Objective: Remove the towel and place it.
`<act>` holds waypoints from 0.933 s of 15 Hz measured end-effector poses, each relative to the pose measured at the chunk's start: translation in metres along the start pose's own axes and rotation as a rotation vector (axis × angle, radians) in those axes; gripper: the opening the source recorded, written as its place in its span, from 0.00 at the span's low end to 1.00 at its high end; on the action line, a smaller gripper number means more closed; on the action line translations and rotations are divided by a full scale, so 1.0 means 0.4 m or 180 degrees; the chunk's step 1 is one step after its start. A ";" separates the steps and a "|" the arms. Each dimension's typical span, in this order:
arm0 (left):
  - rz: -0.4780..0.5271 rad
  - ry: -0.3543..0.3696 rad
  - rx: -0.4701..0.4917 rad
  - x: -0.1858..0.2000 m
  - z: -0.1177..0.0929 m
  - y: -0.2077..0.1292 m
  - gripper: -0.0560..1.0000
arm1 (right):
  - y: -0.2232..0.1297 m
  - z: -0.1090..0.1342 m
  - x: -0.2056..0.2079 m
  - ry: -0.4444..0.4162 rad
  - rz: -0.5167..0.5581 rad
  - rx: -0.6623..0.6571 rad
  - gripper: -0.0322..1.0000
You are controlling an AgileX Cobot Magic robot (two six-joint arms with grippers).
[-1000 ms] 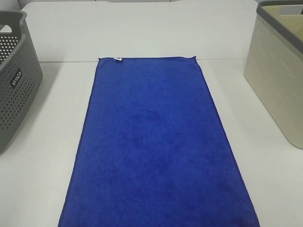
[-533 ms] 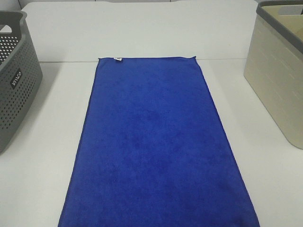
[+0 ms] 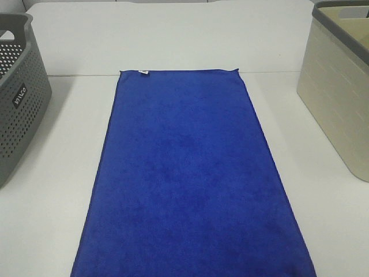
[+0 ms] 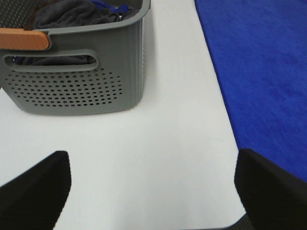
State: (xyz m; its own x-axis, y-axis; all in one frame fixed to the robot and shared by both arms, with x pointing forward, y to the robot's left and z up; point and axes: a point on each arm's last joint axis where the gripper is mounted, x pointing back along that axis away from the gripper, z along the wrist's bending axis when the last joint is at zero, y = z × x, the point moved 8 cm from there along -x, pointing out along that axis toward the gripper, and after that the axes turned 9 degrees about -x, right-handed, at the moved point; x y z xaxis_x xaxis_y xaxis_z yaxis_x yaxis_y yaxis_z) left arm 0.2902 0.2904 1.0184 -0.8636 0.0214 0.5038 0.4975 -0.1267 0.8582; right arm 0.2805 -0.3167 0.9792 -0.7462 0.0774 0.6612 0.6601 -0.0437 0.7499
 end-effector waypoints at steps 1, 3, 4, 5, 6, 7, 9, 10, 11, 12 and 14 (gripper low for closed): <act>-0.0048 -0.0010 -0.0002 -0.005 -0.001 0.005 0.86 | 0.003 0.011 -0.003 0.0081 -0.0029 -0.0016 0.80; -0.0147 -0.0030 0.0024 -0.022 -0.003 0.012 0.86 | 0.015 0.042 -0.016 0.0300 -0.0140 -0.0056 0.80; -0.0157 -0.0050 0.0033 -0.023 -0.006 0.013 0.86 | 0.017 0.050 -0.020 0.0352 -0.0155 -0.0041 0.80; -0.0178 -0.0089 0.0025 -0.022 -0.008 0.015 0.86 | 0.018 0.053 -0.021 0.0377 -0.0166 -0.0037 0.80; -0.0205 -0.0144 0.0020 -0.022 -0.013 0.019 0.86 | 0.017 0.056 -0.022 0.0397 -0.0157 -0.0044 0.80; -0.0221 -0.0209 -0.0001 -0.021 -0.017 0.020 0.86 | 0.017 0.056 -0.022 0.0397 -0.0160 -0.0044 0.80; -0.0232 -0.0345 -0.0060 -0.021 -0.026 0.019 0.86 | 0.017 0.056 -0.022 0.0397 -0.0161 -0.0034 0.80; -0.0234 -0.0368 -0.0072 -0.020 -0.027 0.019 0.86 | 0.017 0.056 -0.022 0.0397 -0.0161 -0.0034 0.80; -0.0235 -0.0382 -0.0079 -0.020 -0.028 0.019 0.86 | 0.017 0.056 -0.022 0.0397 -0.0161 -0.0034 0.80; -0.0235 -0.0382 -0.0079 -0.020 -0.028 0.019 0.86 | 0.017 0.056 -0.022 0.0397 -0.0161 -0.0034 0.80; -0.0235 -0.0382 -0.0076 -0.020 -0.028 0.019 0.86 | 0.017 0.056 -0.022 0.0397 -0.0161 -0.0034 0.80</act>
State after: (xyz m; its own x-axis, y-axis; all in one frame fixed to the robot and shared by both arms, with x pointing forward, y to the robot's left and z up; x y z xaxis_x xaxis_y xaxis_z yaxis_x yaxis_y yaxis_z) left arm 0.3000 0.2781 1.0198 -0.8810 0.1497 0.4487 0.4296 -0.1440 0.8915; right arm 0.2936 -0.2955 0.9780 -0.7839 -0.0447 0.6192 0.6208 -0.0537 0.7821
